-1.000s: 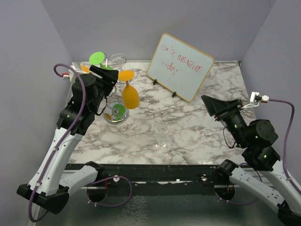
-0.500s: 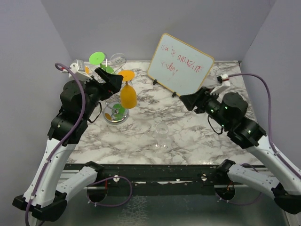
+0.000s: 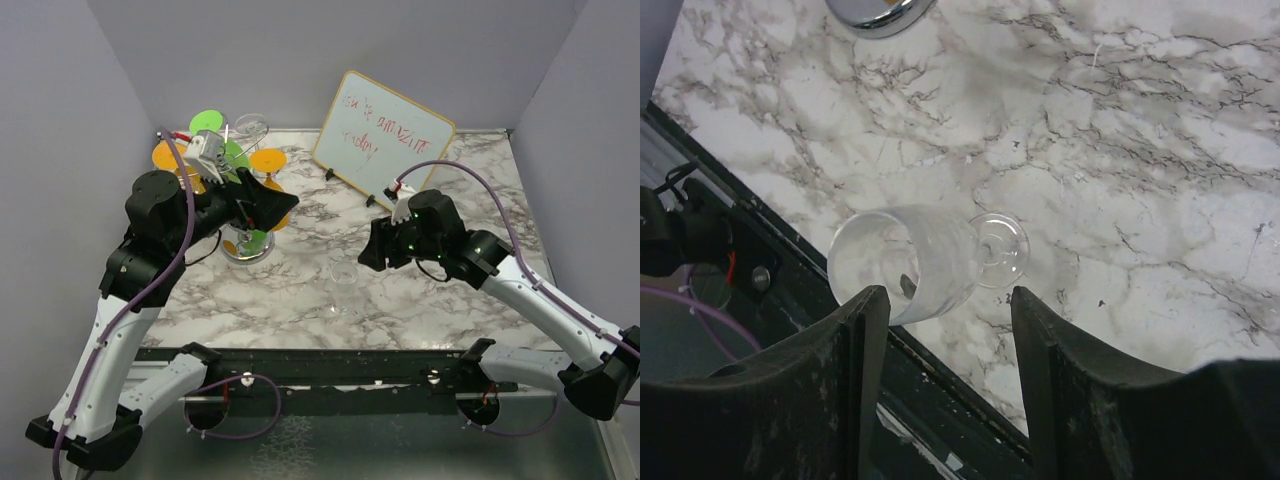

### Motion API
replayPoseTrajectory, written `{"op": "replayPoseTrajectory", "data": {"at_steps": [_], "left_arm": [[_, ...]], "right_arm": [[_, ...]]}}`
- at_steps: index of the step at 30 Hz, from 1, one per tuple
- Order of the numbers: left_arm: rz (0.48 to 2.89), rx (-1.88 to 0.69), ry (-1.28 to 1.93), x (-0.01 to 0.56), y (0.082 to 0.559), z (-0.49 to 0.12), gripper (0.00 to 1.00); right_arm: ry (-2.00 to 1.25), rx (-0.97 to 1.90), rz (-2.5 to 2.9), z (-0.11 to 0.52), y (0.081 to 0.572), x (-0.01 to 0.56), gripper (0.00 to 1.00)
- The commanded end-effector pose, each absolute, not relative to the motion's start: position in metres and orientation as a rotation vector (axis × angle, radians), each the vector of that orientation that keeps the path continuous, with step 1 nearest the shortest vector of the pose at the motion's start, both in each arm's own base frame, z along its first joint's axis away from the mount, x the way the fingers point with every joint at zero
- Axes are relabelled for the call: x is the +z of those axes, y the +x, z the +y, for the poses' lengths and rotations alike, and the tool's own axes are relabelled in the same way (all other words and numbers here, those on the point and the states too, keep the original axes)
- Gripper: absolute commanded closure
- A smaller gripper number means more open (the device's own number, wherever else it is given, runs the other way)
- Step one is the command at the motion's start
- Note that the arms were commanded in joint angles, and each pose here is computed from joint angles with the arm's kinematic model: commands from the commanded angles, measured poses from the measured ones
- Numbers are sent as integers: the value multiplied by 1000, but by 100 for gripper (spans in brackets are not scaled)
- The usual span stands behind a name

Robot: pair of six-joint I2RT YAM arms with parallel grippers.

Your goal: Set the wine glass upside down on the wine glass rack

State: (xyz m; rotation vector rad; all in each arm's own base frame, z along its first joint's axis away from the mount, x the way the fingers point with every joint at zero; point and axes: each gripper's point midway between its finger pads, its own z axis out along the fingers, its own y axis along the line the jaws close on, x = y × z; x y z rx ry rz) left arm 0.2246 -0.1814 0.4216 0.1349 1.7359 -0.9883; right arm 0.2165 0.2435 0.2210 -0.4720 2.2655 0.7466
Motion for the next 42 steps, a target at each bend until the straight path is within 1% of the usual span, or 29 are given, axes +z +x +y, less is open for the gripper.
{"op": "replayPoseTrajectory", "data": {"at_steps": [1,14,19,23,27,33,36,42], "left_arm": [[1763,-1132,343,413,204,-207,1],[1775,-1180,337,394,215,-217,1],[1792,-1178,325,386,219,-219,1],[1808,-1178,299,381,220,-218,2],[1790,-1164,294,384,217,-217,4],[1813,-1165,258,375,216,-218,4],[1822,-1170,256,371,215,-221,5],[1831,-1194,242,371,205,-231,6]], "right_arm": [[-571,809,2291,253,201,214,43],[-606,635,2412,263,206,182,43],[-589,552,2438,264,211,177,45],[-607,428,2457,262,210,173,49],[-638,312,2449,257,212,173,56],[-664,214,2452,248,216,177,79],[-673,195,2450,244,215,177,88],[-614,141,2396,231,222,193,97]]}}
